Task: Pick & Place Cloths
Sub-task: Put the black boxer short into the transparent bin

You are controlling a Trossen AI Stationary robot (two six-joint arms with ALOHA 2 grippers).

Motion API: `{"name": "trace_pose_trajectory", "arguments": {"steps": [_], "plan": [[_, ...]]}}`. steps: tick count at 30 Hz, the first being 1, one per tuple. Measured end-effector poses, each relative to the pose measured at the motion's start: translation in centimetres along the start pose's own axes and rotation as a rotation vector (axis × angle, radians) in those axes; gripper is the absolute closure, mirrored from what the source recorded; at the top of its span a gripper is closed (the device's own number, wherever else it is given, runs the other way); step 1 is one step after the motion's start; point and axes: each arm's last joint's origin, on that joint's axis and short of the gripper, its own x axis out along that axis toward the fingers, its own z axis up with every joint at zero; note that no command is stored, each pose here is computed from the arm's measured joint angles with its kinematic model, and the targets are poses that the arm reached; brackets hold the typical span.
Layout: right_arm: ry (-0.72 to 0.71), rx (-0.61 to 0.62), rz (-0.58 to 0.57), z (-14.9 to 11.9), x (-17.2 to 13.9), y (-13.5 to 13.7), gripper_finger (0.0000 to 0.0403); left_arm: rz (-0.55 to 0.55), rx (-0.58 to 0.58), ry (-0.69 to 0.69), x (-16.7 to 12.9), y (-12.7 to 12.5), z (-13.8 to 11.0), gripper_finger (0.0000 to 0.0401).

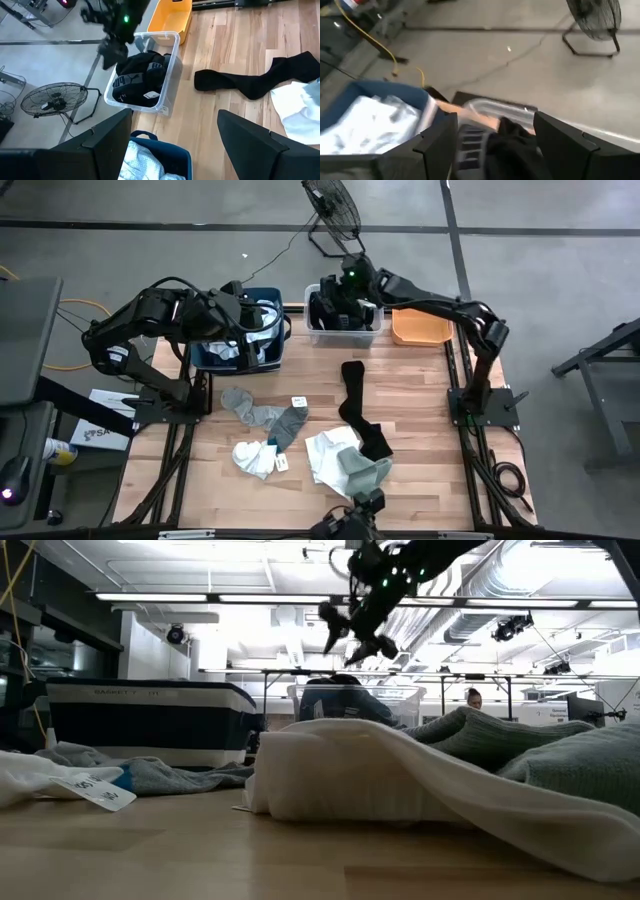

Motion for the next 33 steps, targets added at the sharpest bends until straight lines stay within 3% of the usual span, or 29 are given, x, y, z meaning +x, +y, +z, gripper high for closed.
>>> {"name": "trace_pose_trajectory", "arguments": {"steps": [8, 13, 16, 33], "plan": [[0.243, 0.04, -0.043, -3.9, 4.0, -1.5, 0.015, -0.001, 0.005, 0.017, 0.0, 0.0, -0.2, 0.0111], [0.367, 0.06, -0.112, -5.6, 5.1, -2.7, 0.015, -0.001, 0.0, 0.017, 0.0, 0.0, -0.2, 0.0111], [0.408, 0.068, -0.085, -5.7, 5.1, -2.8, 0.015, -0.001, 0.0, 0.018, 0.0, 0.0, -0.2, 0.0111], [0.28, 0.021, 0.049, -1.7, 0.1, -1.0, 0.015, -0.001, -0.022, 0.018, 0.0, 0.0, -0.2, 0.0111]]}}
